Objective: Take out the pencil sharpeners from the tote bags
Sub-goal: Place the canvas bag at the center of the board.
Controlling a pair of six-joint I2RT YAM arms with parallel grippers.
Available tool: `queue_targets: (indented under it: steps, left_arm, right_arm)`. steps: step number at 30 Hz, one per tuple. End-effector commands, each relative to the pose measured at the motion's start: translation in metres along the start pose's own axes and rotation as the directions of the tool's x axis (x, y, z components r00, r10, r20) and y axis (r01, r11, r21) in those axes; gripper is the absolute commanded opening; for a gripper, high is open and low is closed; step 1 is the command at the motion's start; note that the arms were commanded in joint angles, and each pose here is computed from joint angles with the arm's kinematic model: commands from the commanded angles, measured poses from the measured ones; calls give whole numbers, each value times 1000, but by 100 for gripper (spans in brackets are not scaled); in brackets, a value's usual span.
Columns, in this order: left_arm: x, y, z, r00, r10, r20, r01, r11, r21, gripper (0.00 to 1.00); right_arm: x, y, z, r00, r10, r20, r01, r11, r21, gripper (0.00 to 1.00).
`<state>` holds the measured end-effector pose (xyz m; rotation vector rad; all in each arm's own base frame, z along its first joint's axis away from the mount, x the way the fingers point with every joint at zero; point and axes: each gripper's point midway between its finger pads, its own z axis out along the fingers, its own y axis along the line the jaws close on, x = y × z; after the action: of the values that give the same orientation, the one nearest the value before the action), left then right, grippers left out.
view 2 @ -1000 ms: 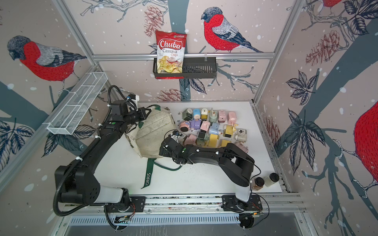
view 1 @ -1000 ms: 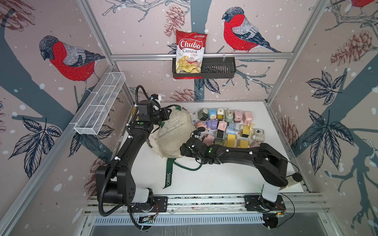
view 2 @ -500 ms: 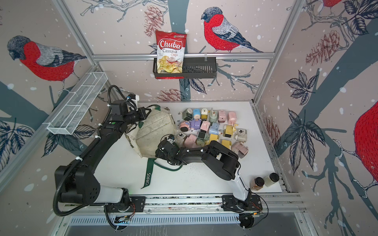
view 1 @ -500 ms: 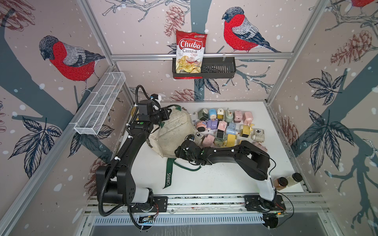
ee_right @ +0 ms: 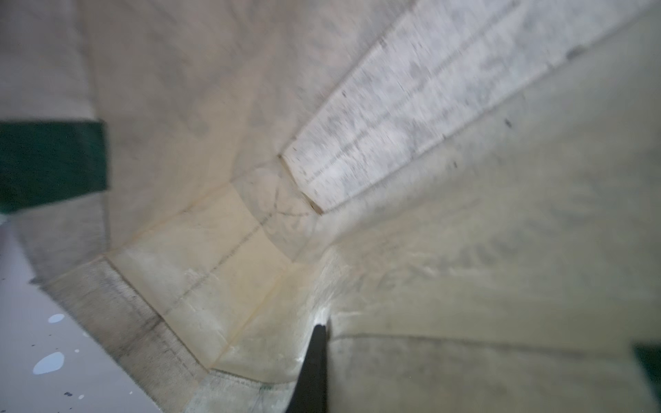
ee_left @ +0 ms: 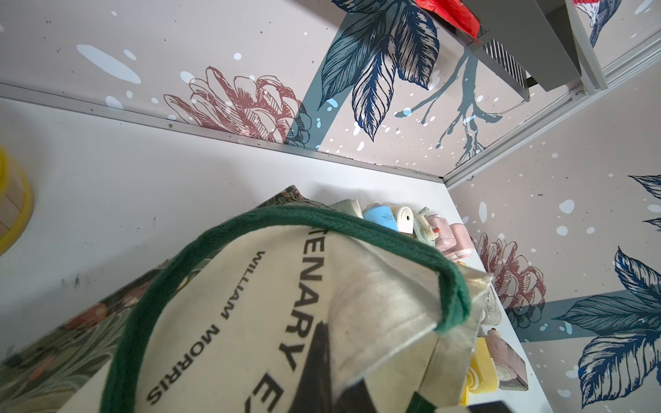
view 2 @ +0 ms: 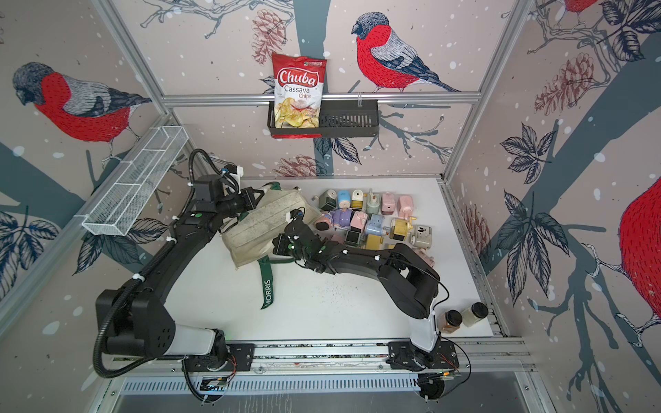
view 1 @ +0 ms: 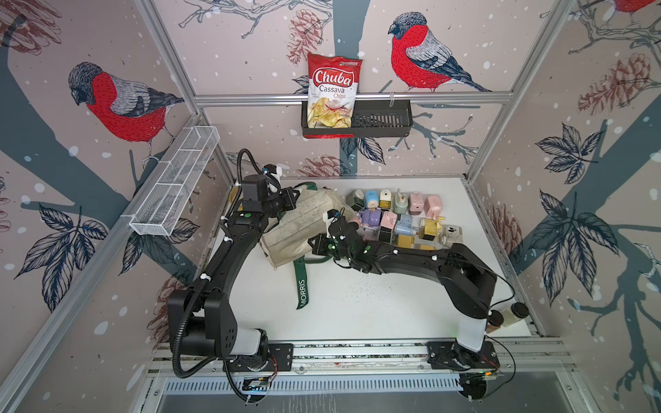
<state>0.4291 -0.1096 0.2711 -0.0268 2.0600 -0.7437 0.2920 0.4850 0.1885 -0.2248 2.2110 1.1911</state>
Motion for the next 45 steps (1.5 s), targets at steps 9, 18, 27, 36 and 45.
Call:
queue_targets:
  steps: [9, 18, 27, 36, 45]
  left_arm:
    - [12, 10, 24, 991, -102, -87, 102, 995, -2, 0]
    - [-21, -16, 21, 976, -213, -37, 216, 970, 107, 0]
    - [-15, 19, 25, 947, -320, -9, 321, 947, 37, 0]
    - [-16, 38, 36, 934, -351, -67, 354, 934, 44, 12]
    - [-41, 53, 2, 953, -300, 29, 299, 954, 34, 86]
  right_arm:
    - [-106, 1, 6, 981, -156, -113, 155, 988, -20, 0]
    - [-139, -19, 42, 970, -196, -144, 194, 981, -29, 0]
    - [-134, -51, 66, 974, -148, -170, 145, 989, -26, 0]
    - [-159, -46, 43, 981, -141, -135, 138, 990, -33, 0]
    - [-157, -56, 37, 977, -152, -152, 152, 988, -12, 48]
